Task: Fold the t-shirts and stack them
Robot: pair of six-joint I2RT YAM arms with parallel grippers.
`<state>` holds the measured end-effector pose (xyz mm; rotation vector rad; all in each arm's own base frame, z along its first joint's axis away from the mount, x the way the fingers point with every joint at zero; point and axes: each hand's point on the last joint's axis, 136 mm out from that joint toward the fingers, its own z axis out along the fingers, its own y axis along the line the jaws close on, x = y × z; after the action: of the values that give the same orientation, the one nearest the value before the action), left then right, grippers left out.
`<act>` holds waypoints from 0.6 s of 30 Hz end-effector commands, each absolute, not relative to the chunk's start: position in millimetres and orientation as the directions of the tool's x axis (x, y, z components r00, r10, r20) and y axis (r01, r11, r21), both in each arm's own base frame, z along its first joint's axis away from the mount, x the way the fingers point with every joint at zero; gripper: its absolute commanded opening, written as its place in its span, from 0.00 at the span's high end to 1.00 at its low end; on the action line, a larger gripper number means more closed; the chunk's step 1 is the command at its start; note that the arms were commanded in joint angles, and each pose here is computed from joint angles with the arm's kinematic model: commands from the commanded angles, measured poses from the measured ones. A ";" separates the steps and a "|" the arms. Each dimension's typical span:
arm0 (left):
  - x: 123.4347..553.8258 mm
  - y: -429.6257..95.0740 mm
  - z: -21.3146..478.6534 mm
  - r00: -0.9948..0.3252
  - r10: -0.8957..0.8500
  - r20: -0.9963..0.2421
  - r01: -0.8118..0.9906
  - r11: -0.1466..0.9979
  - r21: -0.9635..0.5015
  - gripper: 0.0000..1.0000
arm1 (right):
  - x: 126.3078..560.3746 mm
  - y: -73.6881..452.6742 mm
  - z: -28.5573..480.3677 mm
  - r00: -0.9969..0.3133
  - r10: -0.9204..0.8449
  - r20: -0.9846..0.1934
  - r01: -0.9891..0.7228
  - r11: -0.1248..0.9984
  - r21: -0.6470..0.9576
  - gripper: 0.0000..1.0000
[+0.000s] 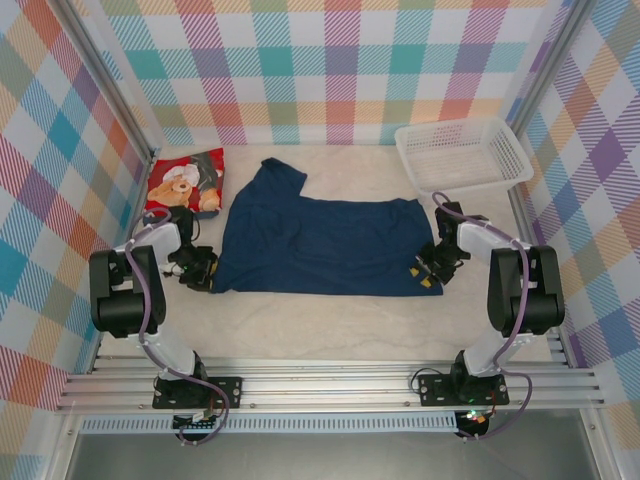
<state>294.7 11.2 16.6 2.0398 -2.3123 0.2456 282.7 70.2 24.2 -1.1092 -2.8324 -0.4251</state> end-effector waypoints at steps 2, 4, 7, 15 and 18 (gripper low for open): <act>283.2 11.2 -8.6 -0.162 -0.981 0.107 -0.987 0.163 -0.001 0.69 | 283.9 66.8 16.0 -0.739 0.652 0.171 0.674 0.711 0.201 0.71; 281.8 15.2 -8.1 -0.170 -0.982 0.084 -0.985 0.172 0.013 0.86 | 283.1 65.3 13.3 -0.735 0.656 0.173 0.678 0.711 0.185 0.71; 280.2 28.5 3.8 -0.194 -0.981 0.009 -0.981 0.194 0.026 1.00 | 278.6 61.3 5.8 -0.722 0.668 0.181 0.691 0.708 0.145 0.73; 282.7 58.7 36.2 -0.294 -0.949 -0.116 -0.955 0.286 0.085 1.00 | 269.0 43.4 -4.9 -0.696 0.690 0.199 0.703 0.711 -0.012 1.00; 286.1 63.6 38.1 -0.307 -0.943 -0.126 -0.951 0.299 0.079 1.00 | 266.5 41.1 -3.1 -0.691 0.693 0.206 0.702 0.711 -0.035 1.00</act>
<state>294.7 45.1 30.9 1.9220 -2.5485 -0.0799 282.5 64.3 14.4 -1.1072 -2.7406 -0.2835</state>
